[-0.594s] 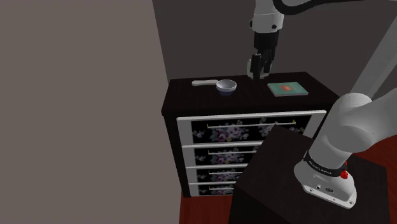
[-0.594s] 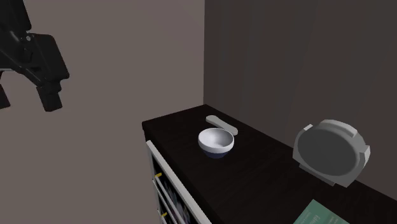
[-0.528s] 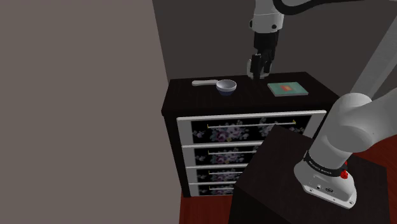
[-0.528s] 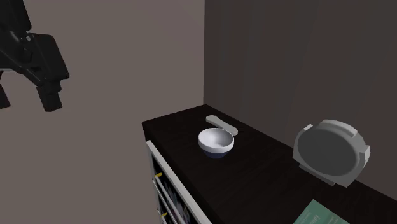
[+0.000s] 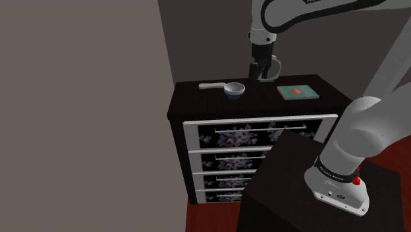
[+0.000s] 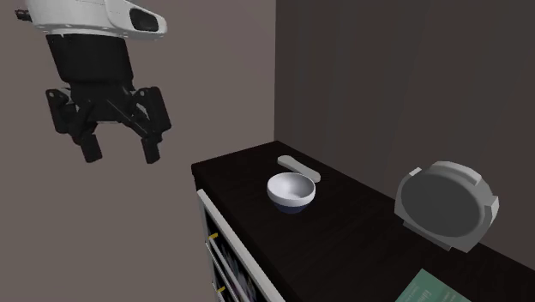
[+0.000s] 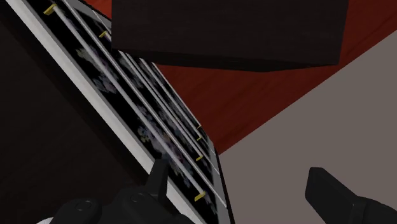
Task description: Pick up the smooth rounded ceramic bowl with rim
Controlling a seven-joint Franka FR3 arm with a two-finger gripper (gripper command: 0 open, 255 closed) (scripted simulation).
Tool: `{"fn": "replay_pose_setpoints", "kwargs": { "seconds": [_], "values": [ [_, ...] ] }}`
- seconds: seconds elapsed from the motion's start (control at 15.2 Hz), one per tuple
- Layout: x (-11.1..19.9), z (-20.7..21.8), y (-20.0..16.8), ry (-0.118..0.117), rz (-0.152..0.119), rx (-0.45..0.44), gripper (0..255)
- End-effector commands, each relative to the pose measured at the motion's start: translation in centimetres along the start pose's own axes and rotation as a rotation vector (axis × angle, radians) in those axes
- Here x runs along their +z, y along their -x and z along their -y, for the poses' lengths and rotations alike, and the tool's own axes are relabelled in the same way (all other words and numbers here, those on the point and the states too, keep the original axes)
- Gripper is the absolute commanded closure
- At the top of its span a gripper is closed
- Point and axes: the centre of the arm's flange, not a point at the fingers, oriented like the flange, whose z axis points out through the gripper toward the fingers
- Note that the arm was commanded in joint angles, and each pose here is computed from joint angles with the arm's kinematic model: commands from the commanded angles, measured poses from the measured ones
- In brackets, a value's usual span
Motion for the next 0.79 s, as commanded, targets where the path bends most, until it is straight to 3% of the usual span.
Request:
{"fn": "replay_pose_setpoints", "kwargs": {
  "seconds": [0.0, 0.73],
  "values": [
    [1.2, -1.2, -2.1, 0.003, -0.006, -0.004, 0],
    [7.9, -8.3, -12.5, 0.016, -0.024, -0.021, 0]
  ]
}}
